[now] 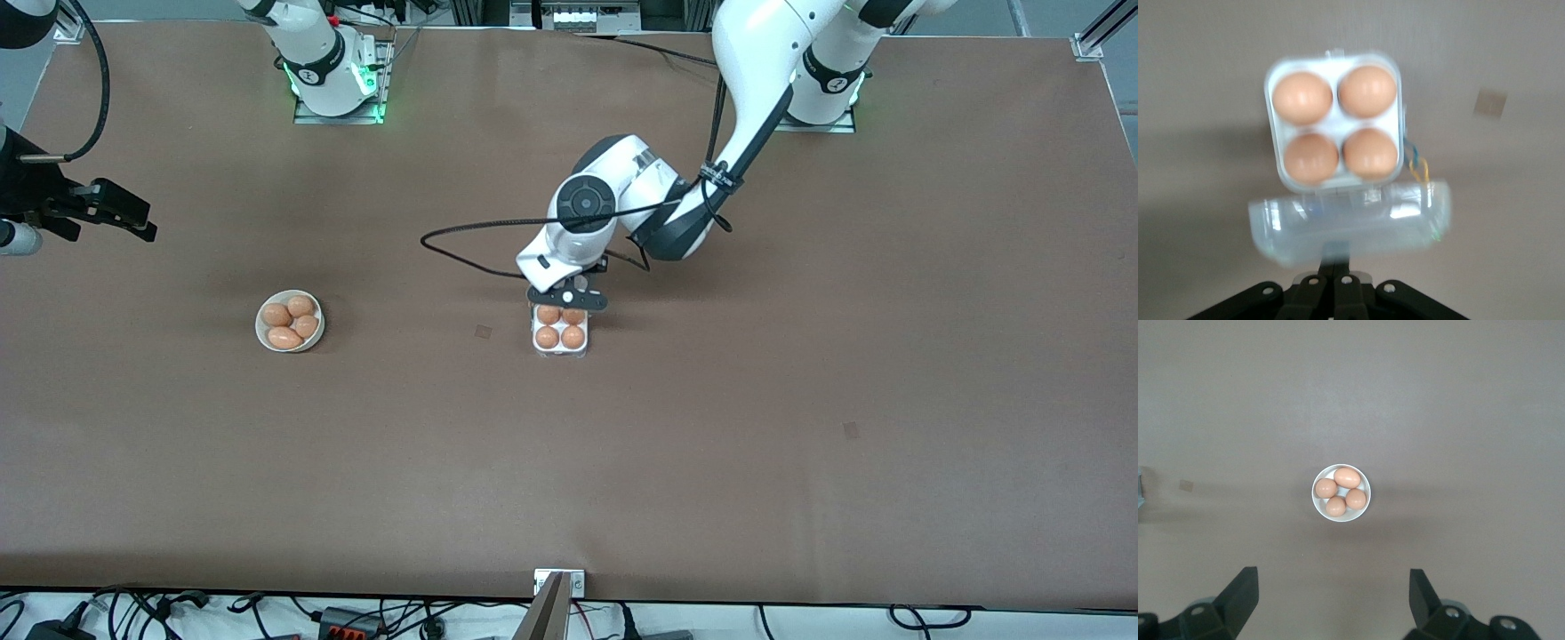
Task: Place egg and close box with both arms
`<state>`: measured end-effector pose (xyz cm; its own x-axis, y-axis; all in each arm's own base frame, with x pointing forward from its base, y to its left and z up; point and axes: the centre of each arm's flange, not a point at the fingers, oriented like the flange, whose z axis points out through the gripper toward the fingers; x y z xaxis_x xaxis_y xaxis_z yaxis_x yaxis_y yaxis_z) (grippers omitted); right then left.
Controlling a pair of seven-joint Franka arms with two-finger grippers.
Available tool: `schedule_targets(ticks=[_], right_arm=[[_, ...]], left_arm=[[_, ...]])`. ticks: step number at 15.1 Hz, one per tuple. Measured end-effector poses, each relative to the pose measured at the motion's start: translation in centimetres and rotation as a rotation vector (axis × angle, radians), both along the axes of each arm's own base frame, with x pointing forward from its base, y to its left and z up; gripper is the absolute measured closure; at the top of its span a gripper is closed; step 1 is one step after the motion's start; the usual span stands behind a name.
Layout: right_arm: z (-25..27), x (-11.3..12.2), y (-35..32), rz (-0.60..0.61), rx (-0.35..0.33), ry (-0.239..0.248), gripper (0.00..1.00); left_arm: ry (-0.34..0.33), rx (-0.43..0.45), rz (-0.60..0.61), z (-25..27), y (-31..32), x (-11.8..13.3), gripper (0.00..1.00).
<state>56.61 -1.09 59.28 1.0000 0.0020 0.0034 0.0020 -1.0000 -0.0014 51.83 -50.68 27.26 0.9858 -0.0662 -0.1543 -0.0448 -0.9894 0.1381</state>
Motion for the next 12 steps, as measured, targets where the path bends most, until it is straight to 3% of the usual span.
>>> schedule_targets(ticks=[5,8,12], right_arm=[[0.0,0.0,0.0,0.001,0.0,0.001,0.0],[-0.1,0.0,0.1,0.001,0.0,0.002,0.0],[-0.1,0.0,0.0,0.001,0.0,0.003,0.0]], left_arm=[[-0.063,-0.048,0.037,2.2,0.0,3.5,0.99],[-0.055,-0.036,0.056,4.0,1.7,5.0,0.99],[-0.084,-0.022,0.086,10.5,6.2,7.5,0.99]])
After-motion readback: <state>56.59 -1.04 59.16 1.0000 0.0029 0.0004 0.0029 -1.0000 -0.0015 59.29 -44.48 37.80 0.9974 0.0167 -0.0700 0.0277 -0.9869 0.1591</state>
